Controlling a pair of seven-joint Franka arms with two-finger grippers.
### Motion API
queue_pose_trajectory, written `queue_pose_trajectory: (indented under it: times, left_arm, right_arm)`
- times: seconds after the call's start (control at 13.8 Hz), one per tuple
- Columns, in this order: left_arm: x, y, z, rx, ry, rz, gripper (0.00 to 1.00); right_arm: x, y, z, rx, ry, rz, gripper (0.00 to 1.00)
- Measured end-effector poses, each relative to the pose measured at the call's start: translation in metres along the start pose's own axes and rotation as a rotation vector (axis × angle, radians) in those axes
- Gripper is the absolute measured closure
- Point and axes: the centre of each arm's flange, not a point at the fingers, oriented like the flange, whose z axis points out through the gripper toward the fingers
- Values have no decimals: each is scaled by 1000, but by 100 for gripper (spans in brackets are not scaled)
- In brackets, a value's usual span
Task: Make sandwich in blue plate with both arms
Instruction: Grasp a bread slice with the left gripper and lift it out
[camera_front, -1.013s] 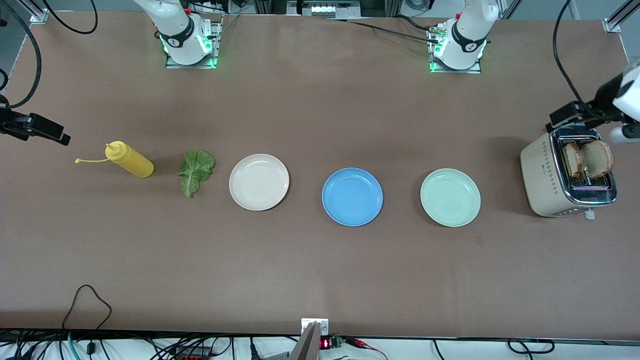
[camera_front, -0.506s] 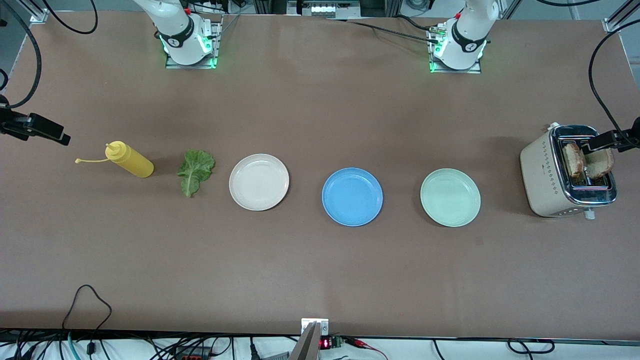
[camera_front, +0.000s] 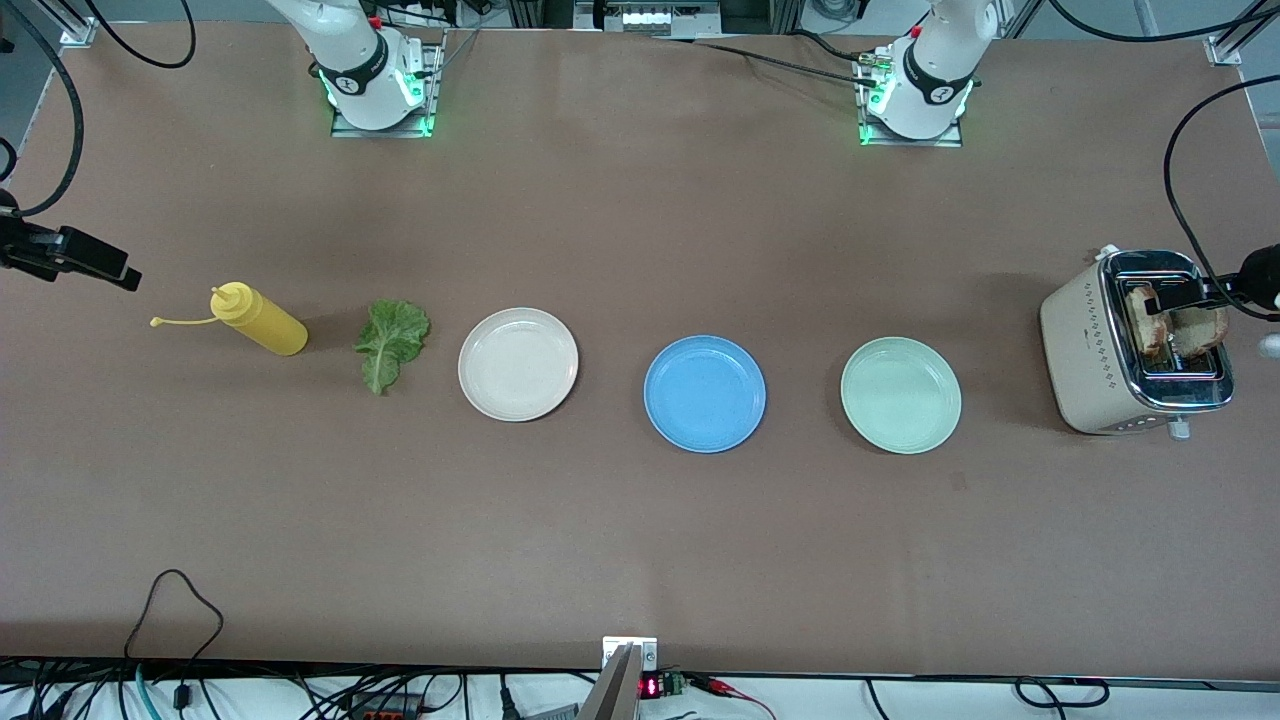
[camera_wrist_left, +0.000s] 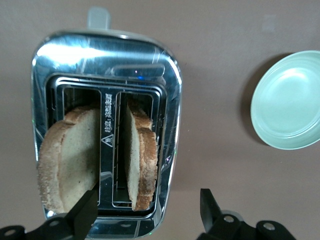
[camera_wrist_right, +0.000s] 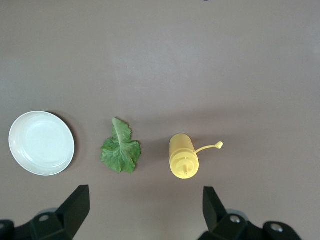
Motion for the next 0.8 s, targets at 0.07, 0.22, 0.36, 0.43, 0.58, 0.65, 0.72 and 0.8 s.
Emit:
queue_pose_trajectory:
  times: [0.07,0.22,0.36,0.43,0.58,0.65,0.72,0.8]
  left_arm:
    - [1,-2,5,-3,-11,-2,10]
    - [3,-2,13,-6,-28,-3,14]
    - [4,-3,21,-11,-46,-5,18]
    - [5,-4,25,-14,-56,-6,19]
    - [6,-6,32,-17,-71,-9,24]
    - [7,-6,36,-18,-77,-10,32]
    - [8,-7,39,-20,-83,-11,41]
    - [9,-7,43,-21,-89,-14,50]
  right_arm:
    - [0,0,0,0,0,0,0]
    - [0,0,0,0,0,-1,0]
    - [0,-1,0,0,0,-1,0]
    - [0,-1,0,0,0,-1,0]
    - [0,-1,0,0,0,-1,0]
    - [0,-1,0,0,0,-2,0]
    - [0,-1,0,0,0,-2,0]
    - [0,-1,0,0,0,-2,0]
